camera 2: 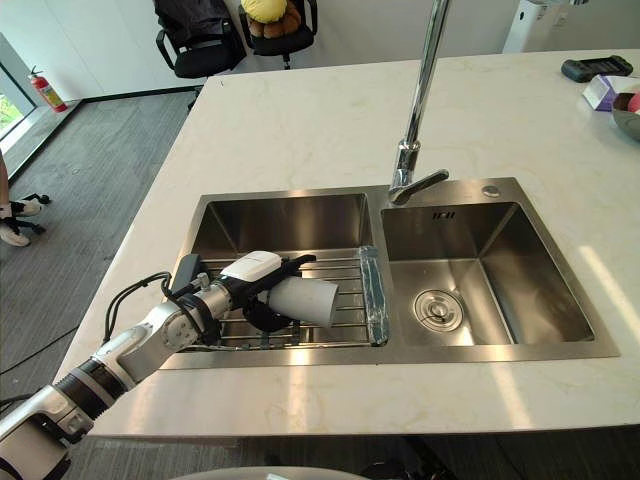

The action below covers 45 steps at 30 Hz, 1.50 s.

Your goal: Walk over to the sink, pick up the cup, carry it to the dishwasher, place the cup inside the dishwasher, then close the dishwasher door

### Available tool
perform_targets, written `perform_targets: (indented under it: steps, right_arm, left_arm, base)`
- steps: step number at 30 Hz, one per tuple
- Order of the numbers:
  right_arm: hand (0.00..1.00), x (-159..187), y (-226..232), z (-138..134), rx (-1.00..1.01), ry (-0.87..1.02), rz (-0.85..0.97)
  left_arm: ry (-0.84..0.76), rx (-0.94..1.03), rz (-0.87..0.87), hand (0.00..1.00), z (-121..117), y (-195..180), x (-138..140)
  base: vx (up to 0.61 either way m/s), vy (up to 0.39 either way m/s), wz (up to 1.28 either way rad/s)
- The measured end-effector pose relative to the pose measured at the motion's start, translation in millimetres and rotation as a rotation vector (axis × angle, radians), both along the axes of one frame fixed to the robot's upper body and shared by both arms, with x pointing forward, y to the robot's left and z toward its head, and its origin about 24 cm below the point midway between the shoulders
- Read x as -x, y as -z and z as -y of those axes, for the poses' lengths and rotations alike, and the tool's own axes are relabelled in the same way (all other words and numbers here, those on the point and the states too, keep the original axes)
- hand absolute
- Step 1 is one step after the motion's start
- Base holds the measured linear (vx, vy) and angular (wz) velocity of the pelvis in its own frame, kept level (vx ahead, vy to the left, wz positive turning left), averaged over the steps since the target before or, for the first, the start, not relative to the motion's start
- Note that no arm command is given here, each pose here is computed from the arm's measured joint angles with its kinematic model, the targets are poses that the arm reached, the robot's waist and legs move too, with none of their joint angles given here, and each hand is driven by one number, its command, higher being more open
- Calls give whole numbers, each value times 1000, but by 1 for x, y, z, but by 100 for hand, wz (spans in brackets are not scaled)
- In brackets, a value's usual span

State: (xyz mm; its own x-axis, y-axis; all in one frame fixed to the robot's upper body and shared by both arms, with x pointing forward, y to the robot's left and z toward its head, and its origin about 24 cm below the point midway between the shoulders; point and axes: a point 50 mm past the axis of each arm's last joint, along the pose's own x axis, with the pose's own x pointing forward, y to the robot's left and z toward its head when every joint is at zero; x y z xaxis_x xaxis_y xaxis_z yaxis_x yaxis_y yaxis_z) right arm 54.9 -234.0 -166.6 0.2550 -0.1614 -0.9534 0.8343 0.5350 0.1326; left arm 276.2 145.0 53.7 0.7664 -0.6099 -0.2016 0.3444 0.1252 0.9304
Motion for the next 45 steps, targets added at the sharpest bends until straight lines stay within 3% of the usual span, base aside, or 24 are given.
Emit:
perform_targets:
  steps: [6, 12, 16, 21, 25, 37, 45]
  right_arm:
    - [100, -2, -1, 3, 12, -23, 6]
    - [100, -3, -1, 1, 7, -54, 10]
    - [100, -1, -1, 2, 2, -52, 17]
    - [100, -2, -2, 3, 1, -35, 43]
    - [100, -2, -1, 1, -7, -38, 48]
    - [100, 10, 3, -11, -22, -3, 21]
    - [100, 17, 4, -17, -31, 20, 17]
  left_arm:
    - [-30, 73, 51, 0, -5, 6, 9]
    - [-148, 395, 104, 0, -1, 1, 22]
    - [-100, 481, 133, 0, 9, -7, 28]
    - [-93, 546, 114, 0, 17, -7, 34]
    - [-181, 715, 52, 0, 15, -8, 32]
    - [-567, 1428, -40, 0, -35, -25, 18]
    - [-621, 1559, -24, 0, -53, -30, 21]
  base:
    - [1, -2, 4]
    - [5, -6, 4]
    - [-5, -8, 7]
    - [-16, -3, 7]
    - [0, 0, 0]
    - [-6, -6, 7]
    - [-41, -14, 20]
